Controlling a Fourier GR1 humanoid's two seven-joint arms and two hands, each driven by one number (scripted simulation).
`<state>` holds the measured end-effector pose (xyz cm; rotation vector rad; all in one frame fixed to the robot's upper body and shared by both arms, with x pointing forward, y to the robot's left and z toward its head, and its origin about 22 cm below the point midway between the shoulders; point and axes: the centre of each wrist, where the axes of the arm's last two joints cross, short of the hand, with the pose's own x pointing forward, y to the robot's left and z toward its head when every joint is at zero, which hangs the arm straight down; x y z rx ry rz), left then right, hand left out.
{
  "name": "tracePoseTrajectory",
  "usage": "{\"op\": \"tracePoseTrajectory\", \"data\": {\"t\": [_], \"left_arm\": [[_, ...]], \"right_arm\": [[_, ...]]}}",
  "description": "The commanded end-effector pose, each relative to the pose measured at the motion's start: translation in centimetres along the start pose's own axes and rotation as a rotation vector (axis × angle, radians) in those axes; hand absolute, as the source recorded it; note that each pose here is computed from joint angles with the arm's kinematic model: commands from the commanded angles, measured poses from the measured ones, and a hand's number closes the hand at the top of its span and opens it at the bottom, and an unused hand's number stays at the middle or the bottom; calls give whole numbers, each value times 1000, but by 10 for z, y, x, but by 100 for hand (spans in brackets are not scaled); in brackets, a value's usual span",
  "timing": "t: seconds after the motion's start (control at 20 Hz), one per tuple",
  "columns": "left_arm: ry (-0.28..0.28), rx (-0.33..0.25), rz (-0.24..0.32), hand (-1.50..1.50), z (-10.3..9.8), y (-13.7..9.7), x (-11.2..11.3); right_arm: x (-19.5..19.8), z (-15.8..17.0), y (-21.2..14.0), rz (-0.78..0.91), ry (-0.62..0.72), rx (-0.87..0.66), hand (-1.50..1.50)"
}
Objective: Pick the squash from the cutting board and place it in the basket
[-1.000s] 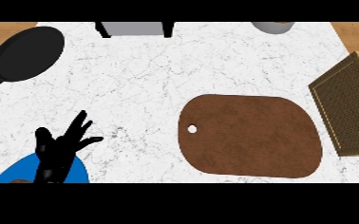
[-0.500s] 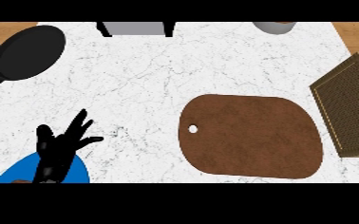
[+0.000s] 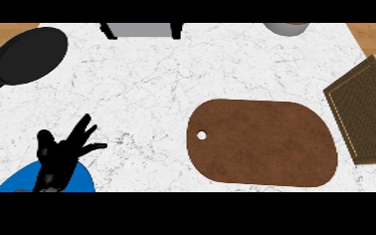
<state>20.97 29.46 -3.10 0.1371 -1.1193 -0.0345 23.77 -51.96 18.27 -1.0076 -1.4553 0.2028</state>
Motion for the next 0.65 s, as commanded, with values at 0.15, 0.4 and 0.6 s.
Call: {"op": "tracePoseTrajectory", "data": {"t": [0.15, 0.4, 0.6], "left_arm": [[99, 17, 1, 0, -7, 12, -25], [113, 10, -16, 0, 12, 12, -32], [112, 36, -12, 0, -1, 4, -24]], "right_arm": [[-10, 2, -25, -136, 20, -84, -150], [-31, 9, -82, -174, 88, -159, -150], [-53, 26, -126, -185, 140, -187, -150]]}}
